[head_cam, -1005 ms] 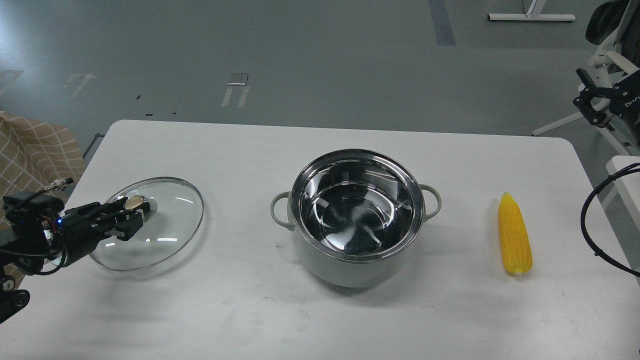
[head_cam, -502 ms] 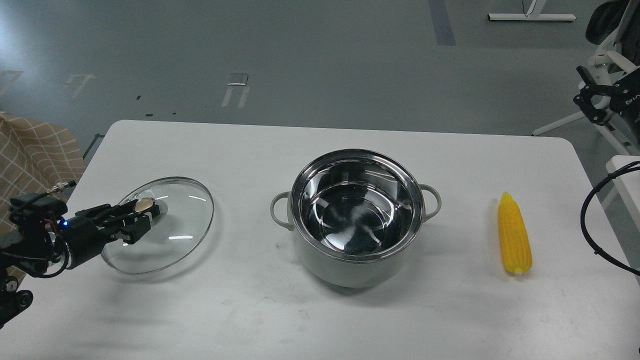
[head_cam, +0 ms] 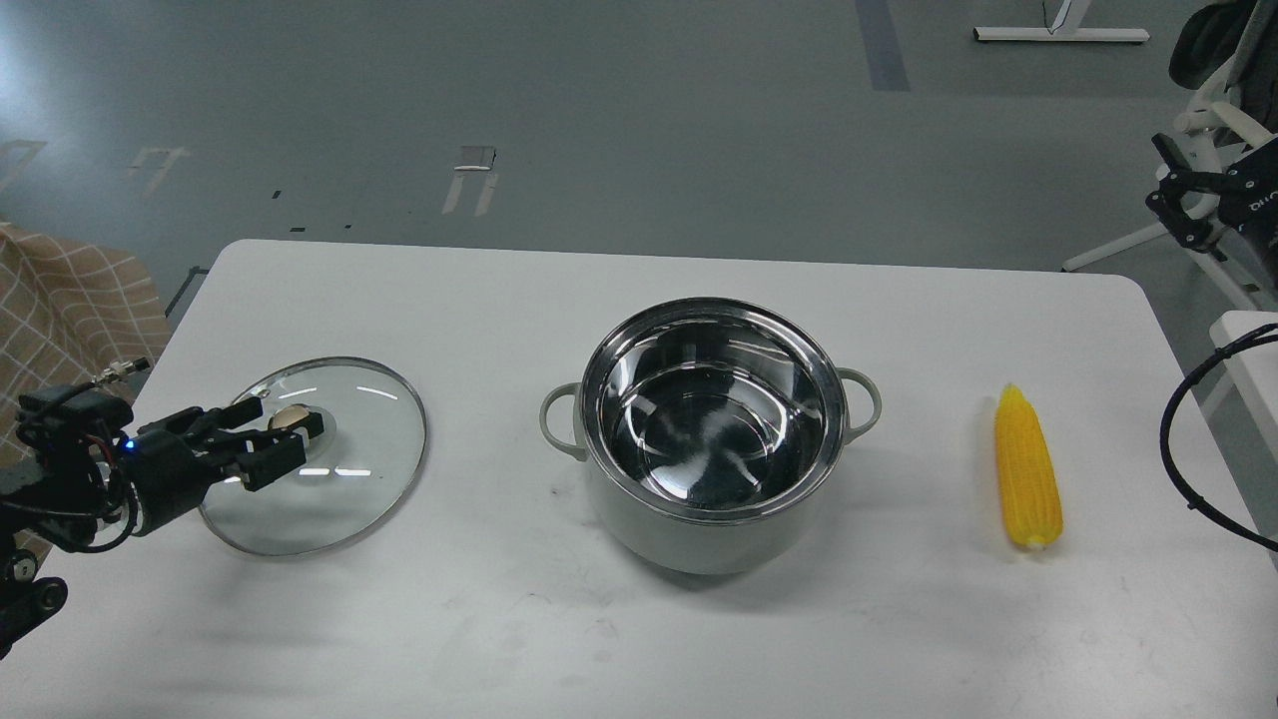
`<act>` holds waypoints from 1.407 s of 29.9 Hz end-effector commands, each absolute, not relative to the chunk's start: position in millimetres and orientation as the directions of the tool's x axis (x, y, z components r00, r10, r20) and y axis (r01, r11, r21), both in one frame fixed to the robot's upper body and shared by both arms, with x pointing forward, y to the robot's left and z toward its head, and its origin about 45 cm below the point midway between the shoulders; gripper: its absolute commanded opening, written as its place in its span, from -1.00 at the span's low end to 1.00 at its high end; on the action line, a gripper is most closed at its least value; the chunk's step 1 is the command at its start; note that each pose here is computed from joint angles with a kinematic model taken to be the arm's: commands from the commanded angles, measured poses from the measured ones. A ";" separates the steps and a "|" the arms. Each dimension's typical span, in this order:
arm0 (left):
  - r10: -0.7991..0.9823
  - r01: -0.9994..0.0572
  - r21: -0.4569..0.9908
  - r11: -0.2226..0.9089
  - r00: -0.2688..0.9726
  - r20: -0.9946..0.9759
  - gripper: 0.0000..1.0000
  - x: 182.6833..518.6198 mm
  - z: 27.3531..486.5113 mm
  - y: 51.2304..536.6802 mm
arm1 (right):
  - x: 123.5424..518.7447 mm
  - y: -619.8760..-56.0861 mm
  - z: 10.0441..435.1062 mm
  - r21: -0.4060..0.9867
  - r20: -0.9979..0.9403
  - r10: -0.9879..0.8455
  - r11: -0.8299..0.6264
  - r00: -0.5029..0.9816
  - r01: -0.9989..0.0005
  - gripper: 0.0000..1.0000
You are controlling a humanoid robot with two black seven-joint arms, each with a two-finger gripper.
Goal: Open pot and put corn in
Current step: 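Release the lid knob and withdraw the left gripper upward, then reach the right gripper down to the yellow corn and grasp it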
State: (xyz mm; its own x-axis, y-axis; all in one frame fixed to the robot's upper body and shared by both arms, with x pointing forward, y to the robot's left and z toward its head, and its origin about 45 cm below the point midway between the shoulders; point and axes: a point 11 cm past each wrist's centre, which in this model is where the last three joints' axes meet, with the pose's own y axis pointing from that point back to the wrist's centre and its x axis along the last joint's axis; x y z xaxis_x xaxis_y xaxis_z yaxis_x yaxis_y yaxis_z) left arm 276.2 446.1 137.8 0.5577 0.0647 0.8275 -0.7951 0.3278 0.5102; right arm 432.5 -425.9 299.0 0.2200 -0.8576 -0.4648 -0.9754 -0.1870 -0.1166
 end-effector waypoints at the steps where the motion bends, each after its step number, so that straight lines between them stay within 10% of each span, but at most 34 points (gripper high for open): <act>1: 0.086 -0.814 0.476 0.332 0.529 0.844 0.82 285.2 146.4 444.4 | 432.2 -425.8 299.3 -0.116 -0.462 -0.859 -0.189 0.221 -0.975 1.00; 12: 0.538 -0.953 -0.029 0.301 0.144 0.831 0.93 396.6 302.5 426.5 | 420.3 -467.6 328.5 -0.039 -0.253 -0.951 -0.175 0.179 -0.984 1.00; 21: 0.958 -0.898 -0.384 0.214 0.116 0.264 0.93 435.2 437.0 424.7 | 405.7 -464.1 348.2 0.128 0.260 -0.941 -0.191 0.218 -0.973 1.00; 33: 0.897 -0.841 -0.534 0.090 0.301 -0.325 0.93 464.1 415.7 402.3 | 363.6 -401.6 288.0 0.423 0.829 -0.342 -0.135 0.442 -0.896 1.00; 42: 0.871 -0.838 -0.535 0.102 0.335 -0.359 0.93 470.2 407.8 393.5 | 344.6 -378.4 220.5 0.573 0.817 -0.034 -0.063 0.575 -0.817 1.00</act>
State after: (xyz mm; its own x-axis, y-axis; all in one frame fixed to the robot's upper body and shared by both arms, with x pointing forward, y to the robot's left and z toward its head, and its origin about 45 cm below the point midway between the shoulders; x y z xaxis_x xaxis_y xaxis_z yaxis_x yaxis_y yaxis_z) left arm 470.3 397.1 406.9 0.3114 0.8799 -0.3589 -0.8462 0.0849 -0.5261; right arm 351.4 -386.2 241.3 0.5342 -0.1439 0.8330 -0.8453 -0.0819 0.5280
